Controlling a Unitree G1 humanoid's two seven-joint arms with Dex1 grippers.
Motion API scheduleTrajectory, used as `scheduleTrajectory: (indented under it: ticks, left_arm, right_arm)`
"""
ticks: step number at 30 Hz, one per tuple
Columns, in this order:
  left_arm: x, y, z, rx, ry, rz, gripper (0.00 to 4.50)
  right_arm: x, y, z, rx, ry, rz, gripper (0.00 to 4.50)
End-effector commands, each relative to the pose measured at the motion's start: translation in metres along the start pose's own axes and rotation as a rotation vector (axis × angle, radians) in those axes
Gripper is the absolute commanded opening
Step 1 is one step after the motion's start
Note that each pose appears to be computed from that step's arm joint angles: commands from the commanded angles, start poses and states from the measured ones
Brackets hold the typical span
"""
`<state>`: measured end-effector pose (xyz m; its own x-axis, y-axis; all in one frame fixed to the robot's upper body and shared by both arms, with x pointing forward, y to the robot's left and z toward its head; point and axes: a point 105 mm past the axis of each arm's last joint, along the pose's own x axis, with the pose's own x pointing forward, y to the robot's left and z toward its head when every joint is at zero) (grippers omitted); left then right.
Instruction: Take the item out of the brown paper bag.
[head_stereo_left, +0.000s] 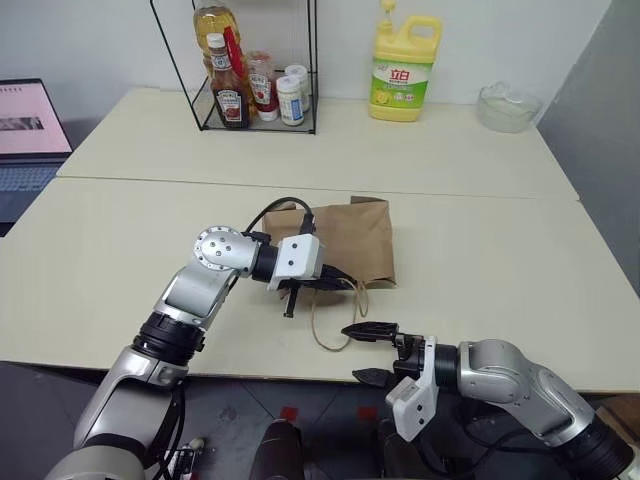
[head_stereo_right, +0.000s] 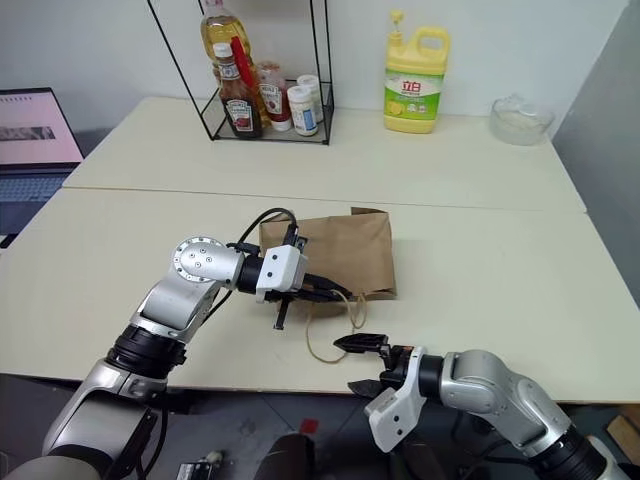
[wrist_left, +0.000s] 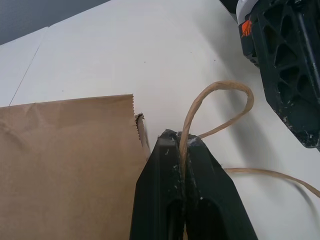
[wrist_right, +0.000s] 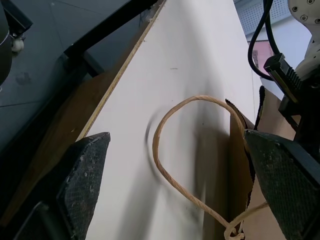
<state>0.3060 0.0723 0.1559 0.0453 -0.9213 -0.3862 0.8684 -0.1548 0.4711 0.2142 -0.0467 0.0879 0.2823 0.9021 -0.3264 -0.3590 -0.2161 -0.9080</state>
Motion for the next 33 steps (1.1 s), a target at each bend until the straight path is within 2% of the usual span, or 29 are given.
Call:
scheduleTrajectory:
  ticks: [1, 12, 15, 24, 26, 33]
  left_arm:
    - [-0.003, 0.007, 0.011, 0.041, -0.012, 0.020, 0.06]
    - [-0.006, 0.011, 0.016, 0.052, -0.015, 0.027, 0.06]
    - [-0.007, 0.012, 0.017, 0.054, -0.015, 0.031, 0.00]
    - [-0.013, 0.017, 0.021, 0.060, -0.021, 0.061, 0.00]
    - [-0.017, 0.017, 0.022, 0.057, -0.020, 0.069, 0.00]
    - [-0.031, 0.029, 0.027, -0.009, -0.035, 0.141, 0.00]
  right_arm:
    - [0.006, -0.005, -0.007, -0.016, 0.032, -0.003, 4.50]
    - [0.027, 0.005, -0.028, -0.004, 0.098, 0.082, 4.50]
    - [0.030, 0.006, -0.031, 0.028, 0.113, 0.097, 3.90]
    - [0.036, 0.009, -0.032, 0.100, 0.125, 0.108, 0.57]
    - [0.037, 0.009, -0.033, 0.107, 0.127, 0.106, 0.03]
    - [0.035, 0.022, -0.032, 0.158, 0.129, 0.174, 0.03]
